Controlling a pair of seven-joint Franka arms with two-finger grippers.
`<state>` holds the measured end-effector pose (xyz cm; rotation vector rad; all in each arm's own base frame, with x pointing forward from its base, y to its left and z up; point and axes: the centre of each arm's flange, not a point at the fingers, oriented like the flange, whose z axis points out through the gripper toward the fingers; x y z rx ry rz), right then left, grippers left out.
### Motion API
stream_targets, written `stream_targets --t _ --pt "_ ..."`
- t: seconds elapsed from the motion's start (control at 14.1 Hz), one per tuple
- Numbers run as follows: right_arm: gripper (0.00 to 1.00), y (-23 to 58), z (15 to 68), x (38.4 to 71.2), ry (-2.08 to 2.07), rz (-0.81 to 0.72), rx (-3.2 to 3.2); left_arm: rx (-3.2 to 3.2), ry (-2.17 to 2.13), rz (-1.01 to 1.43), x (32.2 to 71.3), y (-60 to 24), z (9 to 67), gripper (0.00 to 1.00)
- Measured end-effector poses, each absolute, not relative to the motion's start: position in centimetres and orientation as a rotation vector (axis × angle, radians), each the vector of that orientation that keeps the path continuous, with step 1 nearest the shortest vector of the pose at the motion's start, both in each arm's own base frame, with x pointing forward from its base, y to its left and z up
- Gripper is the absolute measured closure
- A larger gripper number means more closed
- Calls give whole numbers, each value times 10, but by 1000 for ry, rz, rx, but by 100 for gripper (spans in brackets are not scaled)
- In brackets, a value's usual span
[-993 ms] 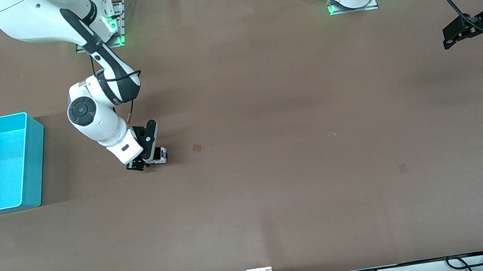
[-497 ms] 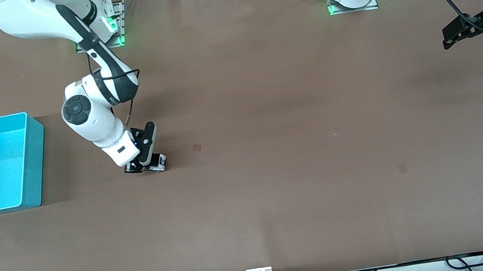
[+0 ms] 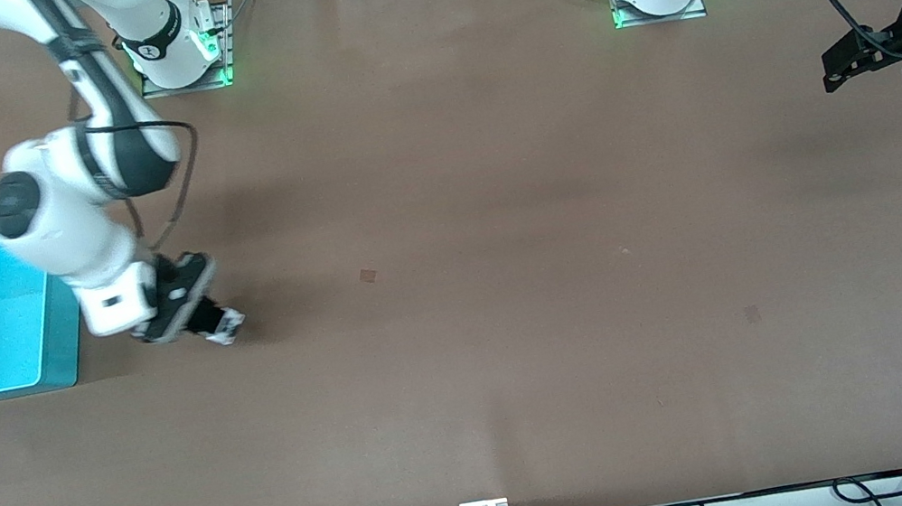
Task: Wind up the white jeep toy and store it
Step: 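Lift the jeep with the right gripper and carry it over the blue bin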
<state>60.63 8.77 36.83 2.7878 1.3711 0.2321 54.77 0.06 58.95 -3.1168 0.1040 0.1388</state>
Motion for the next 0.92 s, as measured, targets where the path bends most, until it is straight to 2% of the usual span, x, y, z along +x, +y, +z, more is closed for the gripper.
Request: stream_targets --t 0.5,0.92 --pt "52 -15 409 600 794 112 3008 -3117 102 139 548 1 590 0" --pt "52 -137 399 582 396 48 3070 -3118 92 139 548 5 590 0"
